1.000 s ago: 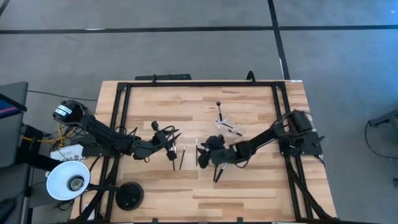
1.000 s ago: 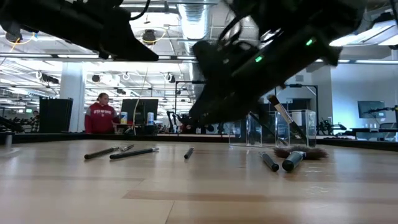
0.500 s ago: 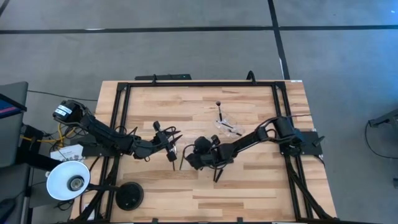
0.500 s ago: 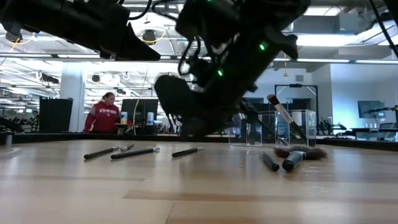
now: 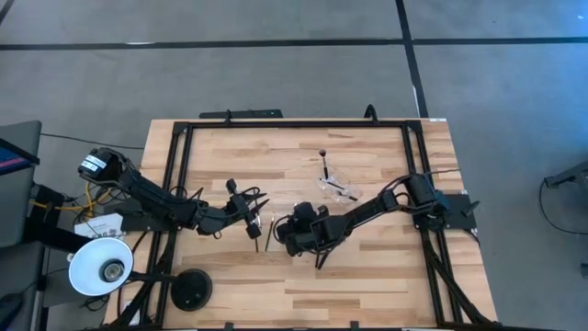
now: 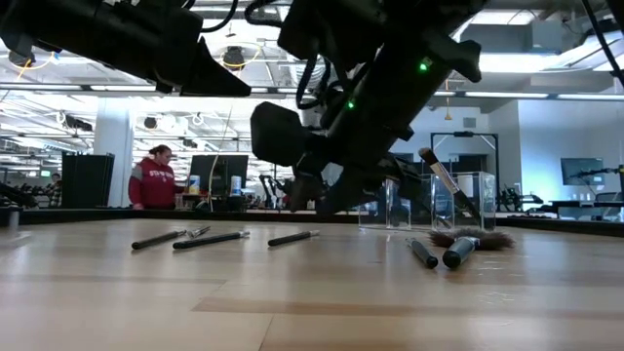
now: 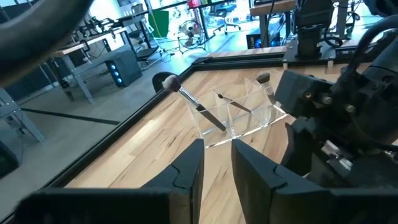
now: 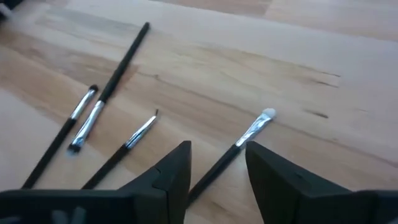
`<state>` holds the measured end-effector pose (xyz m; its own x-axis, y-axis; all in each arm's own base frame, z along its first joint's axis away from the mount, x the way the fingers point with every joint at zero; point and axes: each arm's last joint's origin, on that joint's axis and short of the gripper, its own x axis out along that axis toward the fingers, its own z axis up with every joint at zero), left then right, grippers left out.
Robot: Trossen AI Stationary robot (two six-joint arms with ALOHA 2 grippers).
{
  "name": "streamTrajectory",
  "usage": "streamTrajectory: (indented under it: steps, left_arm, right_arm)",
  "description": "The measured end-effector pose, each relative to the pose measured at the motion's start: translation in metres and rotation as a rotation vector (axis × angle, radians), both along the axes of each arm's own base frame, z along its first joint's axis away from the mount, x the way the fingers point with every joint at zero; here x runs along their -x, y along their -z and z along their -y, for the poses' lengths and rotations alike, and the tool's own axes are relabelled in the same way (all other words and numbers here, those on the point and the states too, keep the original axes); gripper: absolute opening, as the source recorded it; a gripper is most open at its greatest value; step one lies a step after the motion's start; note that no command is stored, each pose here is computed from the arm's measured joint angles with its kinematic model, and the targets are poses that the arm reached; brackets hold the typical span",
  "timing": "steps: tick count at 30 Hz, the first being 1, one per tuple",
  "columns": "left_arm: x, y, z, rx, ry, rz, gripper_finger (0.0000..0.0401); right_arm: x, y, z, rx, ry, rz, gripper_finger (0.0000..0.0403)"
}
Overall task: Put items in baskets/containers
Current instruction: Put the eyeshadow brush into the transparent organizer
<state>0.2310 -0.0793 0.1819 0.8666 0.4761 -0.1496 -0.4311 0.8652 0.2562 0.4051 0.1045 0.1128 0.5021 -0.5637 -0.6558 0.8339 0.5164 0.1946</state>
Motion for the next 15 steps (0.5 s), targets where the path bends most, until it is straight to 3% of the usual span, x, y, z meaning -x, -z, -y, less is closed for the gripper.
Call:
streamTrajectory:
  steps: [10, 15]
  left_arm:
    - [0.000, 0.000, 0.000, -0.001, 0.000, -0.002, 0.0079]
    - [0.001, 0.002, 0.000, -0.003, 0.000, -0.008, 0.0079]
  right_arm:
    - [-0.011, 0.032, 0.014, 0.022, 0.064, 0.024, 0.0157]
    - [-0.017, 0.047, 0.019, 0.110, -0.022, -0.036, 0.0114]
